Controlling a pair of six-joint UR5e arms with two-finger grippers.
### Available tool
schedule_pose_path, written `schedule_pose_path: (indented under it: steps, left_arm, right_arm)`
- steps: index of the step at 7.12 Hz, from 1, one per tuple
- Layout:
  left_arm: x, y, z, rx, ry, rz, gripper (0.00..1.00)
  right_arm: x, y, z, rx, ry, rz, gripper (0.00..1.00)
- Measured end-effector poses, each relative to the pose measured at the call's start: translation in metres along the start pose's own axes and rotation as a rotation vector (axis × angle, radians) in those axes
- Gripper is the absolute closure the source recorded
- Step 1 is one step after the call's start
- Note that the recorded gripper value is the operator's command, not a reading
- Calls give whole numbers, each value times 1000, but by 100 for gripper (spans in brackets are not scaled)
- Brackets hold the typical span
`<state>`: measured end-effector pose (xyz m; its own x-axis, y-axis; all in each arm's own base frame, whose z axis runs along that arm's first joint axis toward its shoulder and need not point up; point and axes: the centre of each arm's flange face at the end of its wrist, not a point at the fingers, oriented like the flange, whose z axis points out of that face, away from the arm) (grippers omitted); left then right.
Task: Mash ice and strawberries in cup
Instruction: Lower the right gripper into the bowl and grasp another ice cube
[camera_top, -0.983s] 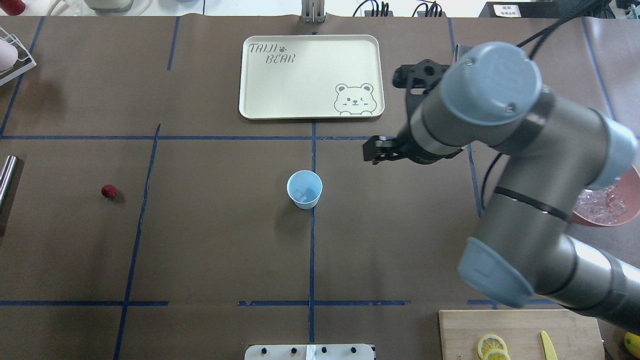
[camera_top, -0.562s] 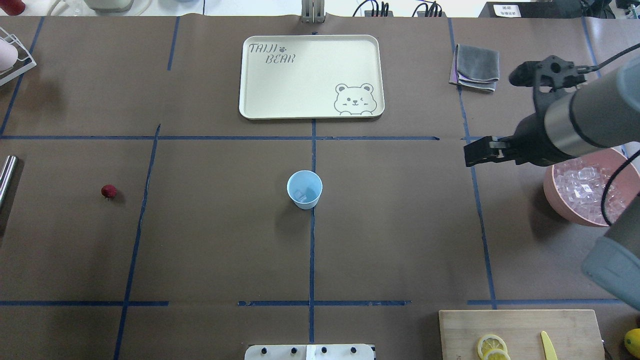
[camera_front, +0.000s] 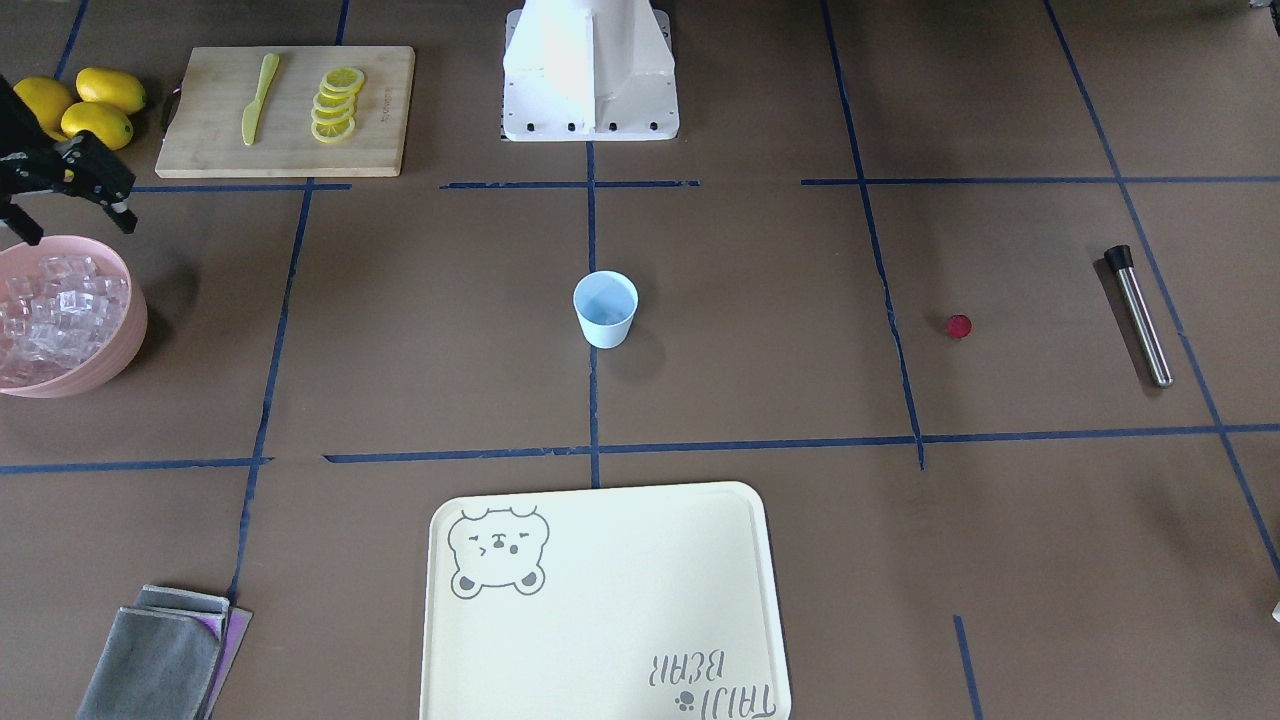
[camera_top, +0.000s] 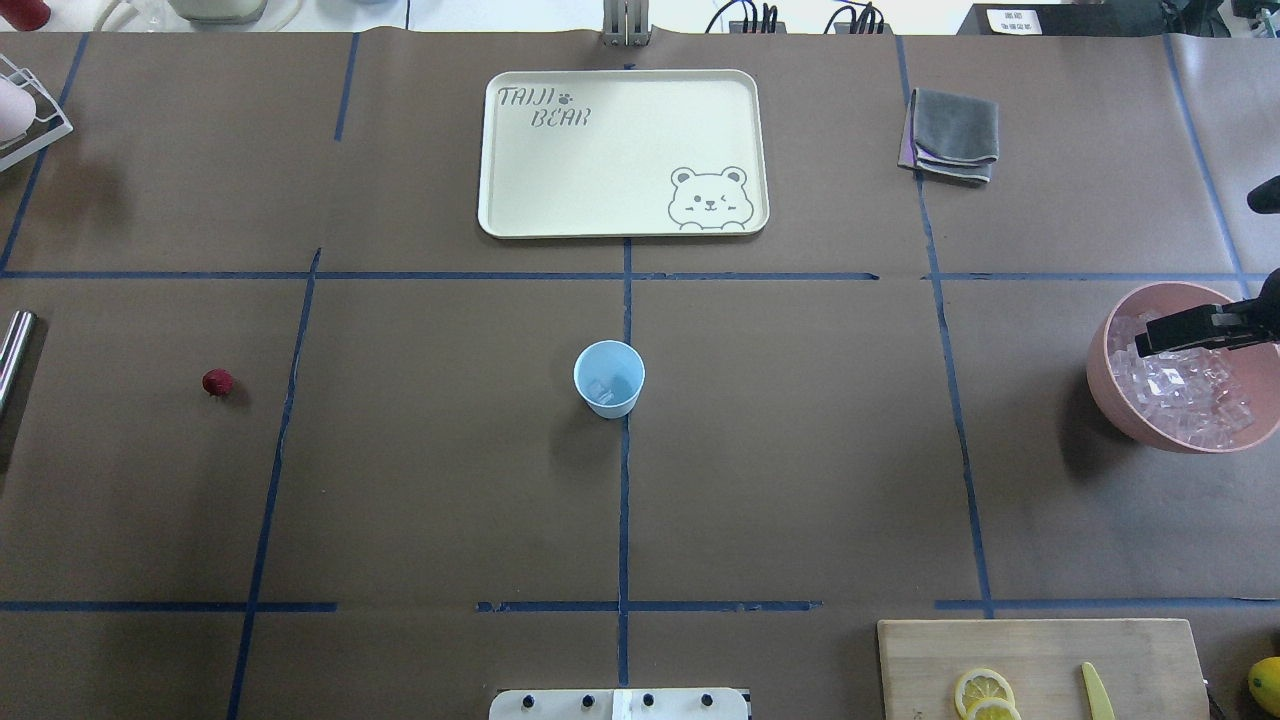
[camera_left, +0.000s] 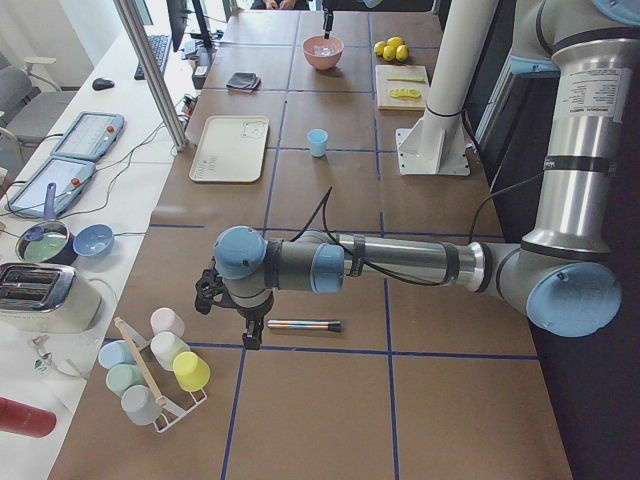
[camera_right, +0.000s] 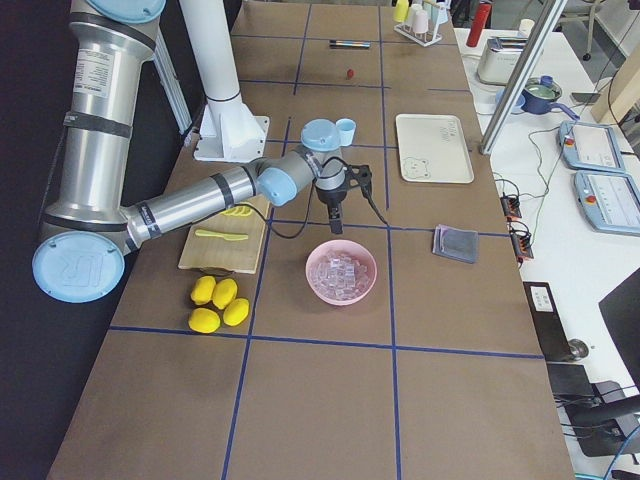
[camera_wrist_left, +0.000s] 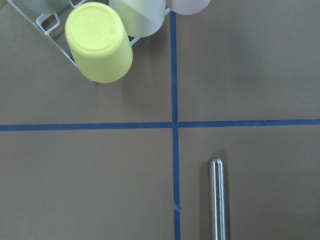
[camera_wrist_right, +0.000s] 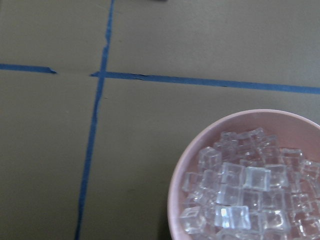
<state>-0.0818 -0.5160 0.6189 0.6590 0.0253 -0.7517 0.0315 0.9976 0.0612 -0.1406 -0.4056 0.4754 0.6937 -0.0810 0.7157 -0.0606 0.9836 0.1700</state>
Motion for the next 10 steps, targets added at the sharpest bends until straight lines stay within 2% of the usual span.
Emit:
schedule_pose_path:
  steps: [2,4,7,10]
  left_arm:
    - [2,1,-1,2,7,2,0]
    - [2,1,-1,2,8,2,0]
    - [2,1,-1,2,9,2,0]
    - [3,1,-1,3,9,3,0]
  right_arm:
    - [31,-1,31,1,-3,-4,1]
    - [44,-1,48,-18,4,43,3]
    - [43,3,71,-66,0,52,15]
    - [41,5,81,-86,1,38,21]
